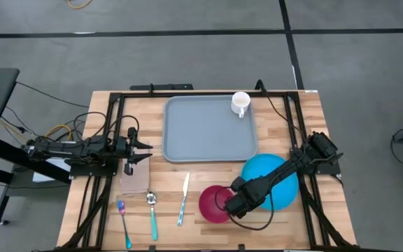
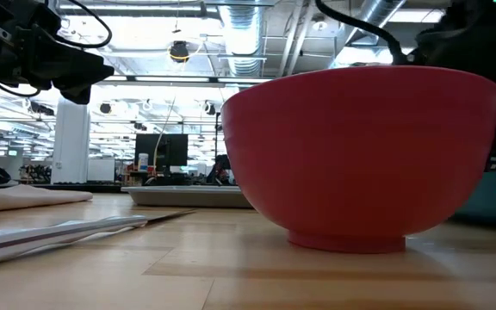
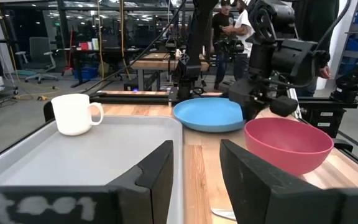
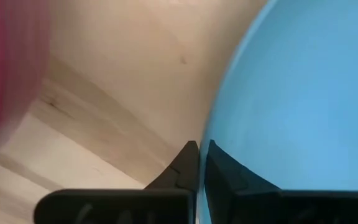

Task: Set up tray
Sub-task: Put the blue plate on the gray tray

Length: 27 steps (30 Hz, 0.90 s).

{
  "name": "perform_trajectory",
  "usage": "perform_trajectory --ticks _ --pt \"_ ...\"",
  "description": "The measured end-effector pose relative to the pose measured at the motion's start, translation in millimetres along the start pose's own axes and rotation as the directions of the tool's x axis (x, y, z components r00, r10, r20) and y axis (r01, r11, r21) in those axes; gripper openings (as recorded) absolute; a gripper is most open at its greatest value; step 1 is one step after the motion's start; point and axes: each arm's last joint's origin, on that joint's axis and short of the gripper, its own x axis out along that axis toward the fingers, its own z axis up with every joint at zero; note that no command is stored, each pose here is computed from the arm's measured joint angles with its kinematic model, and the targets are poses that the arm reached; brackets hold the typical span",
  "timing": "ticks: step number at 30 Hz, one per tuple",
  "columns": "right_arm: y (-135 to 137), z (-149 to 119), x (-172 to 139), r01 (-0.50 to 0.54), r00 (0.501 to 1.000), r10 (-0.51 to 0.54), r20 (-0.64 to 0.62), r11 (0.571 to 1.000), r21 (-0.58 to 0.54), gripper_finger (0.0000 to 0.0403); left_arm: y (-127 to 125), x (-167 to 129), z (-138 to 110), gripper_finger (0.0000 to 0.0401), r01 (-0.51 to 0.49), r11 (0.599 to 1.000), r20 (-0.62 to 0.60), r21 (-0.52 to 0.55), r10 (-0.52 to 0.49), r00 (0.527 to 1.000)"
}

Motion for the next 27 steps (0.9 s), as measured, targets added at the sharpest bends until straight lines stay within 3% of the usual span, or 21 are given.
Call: perform_trajectory --ticks 9,15,27 --pt "-10 12 -32 0.034 0.998 -0.036 0.054 0.998 0.050 0.0003 0 0 0 0.0122 0.000 1.000 0.000 0.000 0.000 1.000" --pt "-20 25 -52 0.109 0.989 -0.117 0.091 0.990 0.087 0.0002 0 0 0 0.0122 0.000 1.000 0.000 0.000 0.000 1.000" --pt "-32 80 -78 0.073 0.972 -0.063 0.227 0.997 -0.038 0.0001 0 0 0 0.0122 0.000 1.000 0.000 0.000 0.000 1.000"
